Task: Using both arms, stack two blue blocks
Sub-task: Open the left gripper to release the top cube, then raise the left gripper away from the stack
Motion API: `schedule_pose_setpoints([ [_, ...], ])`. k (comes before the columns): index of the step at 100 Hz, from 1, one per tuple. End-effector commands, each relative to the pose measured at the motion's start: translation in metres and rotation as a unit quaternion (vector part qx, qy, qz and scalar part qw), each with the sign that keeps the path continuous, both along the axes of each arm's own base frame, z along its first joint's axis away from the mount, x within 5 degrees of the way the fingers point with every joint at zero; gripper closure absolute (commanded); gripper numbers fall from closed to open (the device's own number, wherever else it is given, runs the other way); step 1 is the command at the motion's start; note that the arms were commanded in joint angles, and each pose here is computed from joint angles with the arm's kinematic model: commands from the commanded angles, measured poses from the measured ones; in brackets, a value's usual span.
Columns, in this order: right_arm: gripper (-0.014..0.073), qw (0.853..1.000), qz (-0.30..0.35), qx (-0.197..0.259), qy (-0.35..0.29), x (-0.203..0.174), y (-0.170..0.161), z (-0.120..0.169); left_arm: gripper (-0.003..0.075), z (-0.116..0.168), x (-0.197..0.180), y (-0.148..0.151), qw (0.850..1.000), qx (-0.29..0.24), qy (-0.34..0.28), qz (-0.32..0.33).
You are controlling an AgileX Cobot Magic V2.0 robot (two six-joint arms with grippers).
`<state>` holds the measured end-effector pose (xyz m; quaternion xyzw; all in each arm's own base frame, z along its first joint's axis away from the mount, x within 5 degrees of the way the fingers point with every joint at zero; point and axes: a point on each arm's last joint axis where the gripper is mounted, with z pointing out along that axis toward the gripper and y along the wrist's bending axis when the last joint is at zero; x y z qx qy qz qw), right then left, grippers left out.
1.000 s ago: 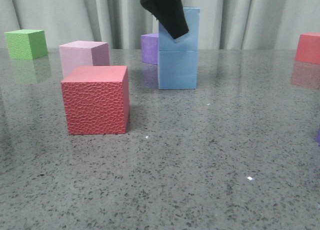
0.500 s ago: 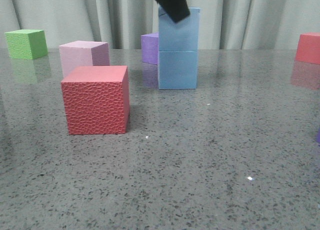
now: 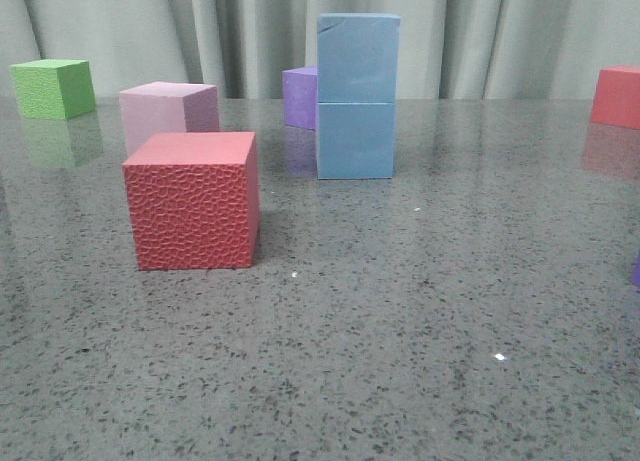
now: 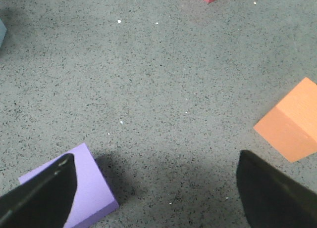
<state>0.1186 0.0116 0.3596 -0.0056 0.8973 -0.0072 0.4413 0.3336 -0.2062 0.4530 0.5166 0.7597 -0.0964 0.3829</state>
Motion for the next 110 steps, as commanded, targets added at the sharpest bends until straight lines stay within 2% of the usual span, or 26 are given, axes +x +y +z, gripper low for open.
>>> schedule_pose_setpoints([
  [1,-0.0049,0.999,0.003,-0.009,-0.047,0.002,-0.001,0.013,0.0099,0.044,-0.027,0.026,0.998,-0.053,-0.028,0.033],
  [18,-0.0049,0.999,0.003,-0.009,-0.047,0.002,-0.001,0.013,0.0099,0.062,-0.03,0.064,0.991,-0.08,-0.037,0.099],
  [35,-0.0049,0.999,0.003,-0.009,-0.047,0.002,-0.001,0.013,0.0099,0.073,-0.029,0.104,0.979,-0.104,-0.039,0.174],
  [56,-0.0049,0.999,0.003,-0.009,-0.046,0.002,-0.001,0.013,0.0099,0.078,-0.037,0.134,0.968,-0.12,-0.037,0.218],
  [81,-0.0049,0.999,0.003,-0.009,-0.046,0.002,-0.001,0.013,0.0099,0.049,-0.05,0.162,0.953,-0.122,-0.015,0.275],
  [110,-0.0049,0.999,0.003,-0.009,-0.047,0.002,-0.001,0.013,0.0099,0.012,-0.094,0.181,0.93,-0.151,-0.061,0.331],
])
